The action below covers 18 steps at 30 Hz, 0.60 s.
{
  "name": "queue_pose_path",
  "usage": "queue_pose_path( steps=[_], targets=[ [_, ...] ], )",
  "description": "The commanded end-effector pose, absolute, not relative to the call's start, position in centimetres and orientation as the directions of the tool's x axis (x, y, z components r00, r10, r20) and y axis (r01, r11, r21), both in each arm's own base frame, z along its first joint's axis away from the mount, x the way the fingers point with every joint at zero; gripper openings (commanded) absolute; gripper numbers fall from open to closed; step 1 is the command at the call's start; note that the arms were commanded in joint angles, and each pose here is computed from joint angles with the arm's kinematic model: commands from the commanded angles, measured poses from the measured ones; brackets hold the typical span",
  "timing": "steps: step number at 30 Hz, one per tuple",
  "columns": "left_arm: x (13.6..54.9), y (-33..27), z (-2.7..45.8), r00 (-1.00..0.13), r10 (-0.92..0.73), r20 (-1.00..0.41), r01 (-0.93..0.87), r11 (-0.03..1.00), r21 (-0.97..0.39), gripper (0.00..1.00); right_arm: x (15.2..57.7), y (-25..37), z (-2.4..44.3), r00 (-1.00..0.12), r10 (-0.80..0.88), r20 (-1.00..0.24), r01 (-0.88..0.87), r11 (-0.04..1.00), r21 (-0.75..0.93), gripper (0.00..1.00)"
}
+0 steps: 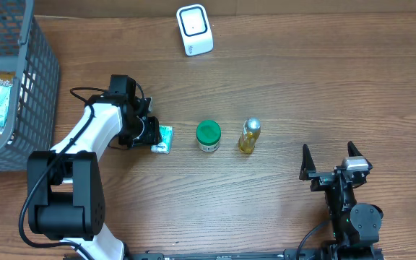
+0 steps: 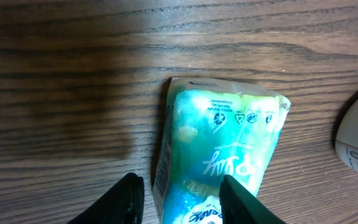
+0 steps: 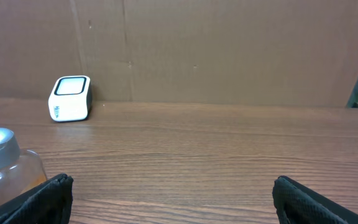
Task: Scan the item barcode
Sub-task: 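Release the jar and move the left gripper left to a small teal packet, then close the left gripper on the small teal packet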
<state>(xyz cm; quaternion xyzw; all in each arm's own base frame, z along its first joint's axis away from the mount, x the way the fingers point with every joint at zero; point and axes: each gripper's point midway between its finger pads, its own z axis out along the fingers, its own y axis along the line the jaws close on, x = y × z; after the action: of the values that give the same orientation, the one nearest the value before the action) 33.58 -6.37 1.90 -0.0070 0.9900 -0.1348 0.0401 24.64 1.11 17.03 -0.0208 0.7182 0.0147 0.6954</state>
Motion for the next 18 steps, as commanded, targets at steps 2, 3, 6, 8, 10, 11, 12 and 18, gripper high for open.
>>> queue_pose_path(
  steps=[2, 3, 6, 8, 10, 11, 12, 18],
  targets=[
    [33.67, -6.29, 2.14, -0.995, -0.039, -0.089, -0.015, 0.966, -0.258, 0.42, 24.68, 1.21, 16.69, -0.035, -0.011, -0.999, -0.056, 0.998, -0.009, 1.0],
    [33.72, -6.3, 2.15, -0.995, -0.039, -0.09, -0.015, 0.966, -0.258, 0.41, 24.68, 1.21, 16.68, -0.035, -0.011, -0.999, -0.056, 0.998, -0.009, 1.0],
    [33.86, -6.32, 2.17, -0.995, -0.04, -0.096, -0.013, 0.966, -0.26, 0.4, 24.68, 1.21, 16.68, -0.035, -0.011, -0.999, -0.056, 0.998, -0.009, 1.0],
    [33.93, -6.33, 2.18, -0.994, -0.043, -0.098, -0.016, 0.965, -0.26, 0.4, 24.68, 1.21, 16.68, -0.035, -0.011, -0.999, -0.056, 0.998, -0.009, 1.0],
    [34.0, -6.32, 2.17, -0.994, -0.055, -0.098, -0.028, 0.965, -0.261, 0.4, 24.68, 1.21, 16.68, -0.035, -0.011, -0.999, -0.056, 0.998, -0.009, 1.0],
    [34.05, -6.34, 2.12, -0.993, -0.06, -0.097, -0.033, 0.965, -0.262, 0.4, 24.68, 1.21, 16.68, -0.035, -0.011, -0.999, -0.056, 0.998, -0.009, 1.0],
    [34.08, -6.38, 2.07, -0.993, -0.069, -0.095, -0.042, 0.964, -0.263, 0.39, 24.68, 1.21, 16.68, -0.035, -0.011, -0.999, -0.056, 0.998, -0.009, 1.0],
    [33.88, -6.39, 1.29, -0.995, -0.071, -0.072, -0.05, 0.964, -0.263, 0.38, 24.68, 1.21, 16.68, -0.035, -0.011, -0.999, -0.056, 0.998, -0.009, 1.0]
  ],
)
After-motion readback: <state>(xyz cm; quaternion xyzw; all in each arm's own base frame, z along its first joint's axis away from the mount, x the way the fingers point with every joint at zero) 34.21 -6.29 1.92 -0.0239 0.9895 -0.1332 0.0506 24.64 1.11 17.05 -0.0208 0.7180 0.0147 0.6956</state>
